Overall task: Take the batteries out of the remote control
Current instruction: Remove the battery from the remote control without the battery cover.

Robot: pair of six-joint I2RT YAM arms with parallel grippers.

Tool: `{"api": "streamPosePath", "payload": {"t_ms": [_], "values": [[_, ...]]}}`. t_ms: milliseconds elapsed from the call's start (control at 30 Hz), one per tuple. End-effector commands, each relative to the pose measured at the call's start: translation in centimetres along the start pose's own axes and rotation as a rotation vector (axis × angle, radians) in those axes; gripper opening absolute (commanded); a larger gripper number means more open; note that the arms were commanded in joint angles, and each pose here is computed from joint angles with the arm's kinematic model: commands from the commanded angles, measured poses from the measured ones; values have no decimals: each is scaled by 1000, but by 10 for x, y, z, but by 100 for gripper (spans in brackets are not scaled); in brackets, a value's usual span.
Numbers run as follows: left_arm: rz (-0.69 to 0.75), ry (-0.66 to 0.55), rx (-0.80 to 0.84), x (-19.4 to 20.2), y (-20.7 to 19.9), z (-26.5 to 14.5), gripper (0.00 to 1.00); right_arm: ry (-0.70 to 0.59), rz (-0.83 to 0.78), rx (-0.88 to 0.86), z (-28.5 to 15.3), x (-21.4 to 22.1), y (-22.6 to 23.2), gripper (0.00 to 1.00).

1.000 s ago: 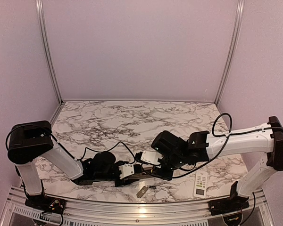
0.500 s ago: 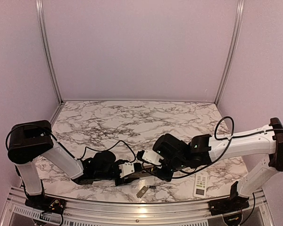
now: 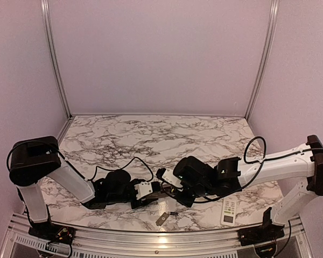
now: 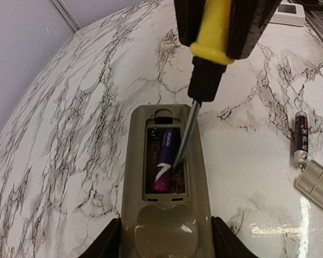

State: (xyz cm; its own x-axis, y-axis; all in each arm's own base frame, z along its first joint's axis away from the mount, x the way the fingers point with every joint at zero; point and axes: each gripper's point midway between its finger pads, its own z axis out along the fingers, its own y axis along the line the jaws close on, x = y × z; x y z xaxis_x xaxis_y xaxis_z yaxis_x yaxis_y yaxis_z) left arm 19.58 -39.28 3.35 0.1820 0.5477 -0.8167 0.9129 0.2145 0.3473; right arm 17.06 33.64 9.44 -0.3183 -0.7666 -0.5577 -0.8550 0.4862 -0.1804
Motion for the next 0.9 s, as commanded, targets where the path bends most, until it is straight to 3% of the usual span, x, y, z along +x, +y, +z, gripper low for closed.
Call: {"api": "streamPosePath", "payload": {"t_ms": [0, 433, 867], "values": [[-18, 46, 34, 19, -8, -2, 0, -16, 33, 179, -6, -2, -30, 0], [-39, 29, 23, 18, -2, -6, 0, -32, 37, 221, -6, -11, -23, 0], [-43, 14, 85, 11, -11, -6, 0, -58, -38, -7, -28, -20, 10, 0]]}}
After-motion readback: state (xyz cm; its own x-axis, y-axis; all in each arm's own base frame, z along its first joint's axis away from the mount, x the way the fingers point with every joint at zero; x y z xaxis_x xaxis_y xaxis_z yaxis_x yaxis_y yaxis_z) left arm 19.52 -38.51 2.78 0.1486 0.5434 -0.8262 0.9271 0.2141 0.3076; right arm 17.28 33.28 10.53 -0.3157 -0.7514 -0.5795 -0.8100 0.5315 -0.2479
